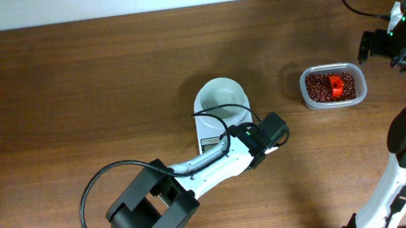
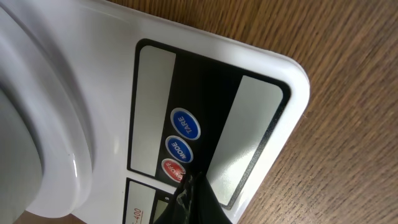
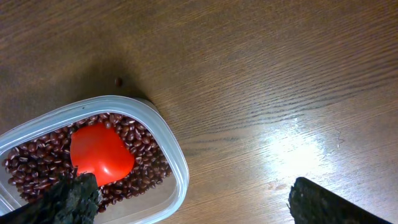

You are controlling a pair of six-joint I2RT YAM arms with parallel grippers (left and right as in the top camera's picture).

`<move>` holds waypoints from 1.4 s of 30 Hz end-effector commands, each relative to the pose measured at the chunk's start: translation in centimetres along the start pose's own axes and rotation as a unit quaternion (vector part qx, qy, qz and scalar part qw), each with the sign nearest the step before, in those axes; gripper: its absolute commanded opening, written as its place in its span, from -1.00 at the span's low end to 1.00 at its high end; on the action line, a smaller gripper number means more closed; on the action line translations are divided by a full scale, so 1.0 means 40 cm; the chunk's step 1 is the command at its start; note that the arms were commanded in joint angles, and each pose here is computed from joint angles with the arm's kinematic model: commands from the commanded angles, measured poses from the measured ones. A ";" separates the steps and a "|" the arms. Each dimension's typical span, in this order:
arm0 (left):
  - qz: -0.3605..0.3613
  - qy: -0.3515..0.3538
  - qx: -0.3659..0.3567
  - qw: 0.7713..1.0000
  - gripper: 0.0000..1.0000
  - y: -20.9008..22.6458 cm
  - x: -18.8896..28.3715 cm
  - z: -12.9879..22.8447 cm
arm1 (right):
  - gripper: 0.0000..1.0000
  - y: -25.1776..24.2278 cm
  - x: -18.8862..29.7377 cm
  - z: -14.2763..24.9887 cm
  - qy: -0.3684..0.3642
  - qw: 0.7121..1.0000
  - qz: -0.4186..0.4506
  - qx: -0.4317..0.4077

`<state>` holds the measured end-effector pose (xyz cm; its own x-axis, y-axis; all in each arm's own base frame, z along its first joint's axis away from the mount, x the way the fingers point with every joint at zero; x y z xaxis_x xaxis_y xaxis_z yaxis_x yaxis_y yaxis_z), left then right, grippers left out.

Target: Scoop item into bowl and weigh 50g on scale

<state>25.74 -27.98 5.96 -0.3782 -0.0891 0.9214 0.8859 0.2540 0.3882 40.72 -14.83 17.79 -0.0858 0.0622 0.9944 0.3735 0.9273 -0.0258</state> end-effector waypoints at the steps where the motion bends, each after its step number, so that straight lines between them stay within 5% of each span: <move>1: 0.066 0.035 -0.016 0.997 -1.00 -0.085 -0.088 0.038 | 0.98 -0.007 0.006 -0.009 -0.007 1.000 0.004 -0.008; 24: 0.009 0.063 0.022 0.998 -1.00 -0.040 -0.149 0.052 | 0.98 -0.007 0.006 -0.009 -0.007 1.000 0.004 -0.008; 32: 0.042 -0.045 0.078 0.995 -1.00 0.019 0.058 0.009 | 0.98 -0.007 0.006 -0.009 -0.007 1.000 0.004 -0.008; 38: 0.096 -0.182 0.169 0.964 -1.00 0.064 0.337 0.040 | 0.98 -0.007 0.006 -0.009 -0.007 1.000 0.004 -0.008; 42: 0.042 -0.251 0.373 0.892 -0.80 0.269 0.443 0.177 | 0.98 -0.007 0.006 -0.009 -0.007 1.000 0.004 -0.008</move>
<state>23.57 -24.91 22.81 -0.4354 0.3629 0.8239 0.7765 0.6144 0.1398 40.72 -14.83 17.79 -0.0858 0.0622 0.9944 0.3738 0.9271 -0.0257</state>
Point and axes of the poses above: each gripper's point midway between its finger pads, its own x axis back along the fingers, its own y axis along the line the jaws close on, z = x × y, the point moved 5 cm from there along x, back along the fingers, and after that the axes turned 1 degree about x, right-handed, at the moved point
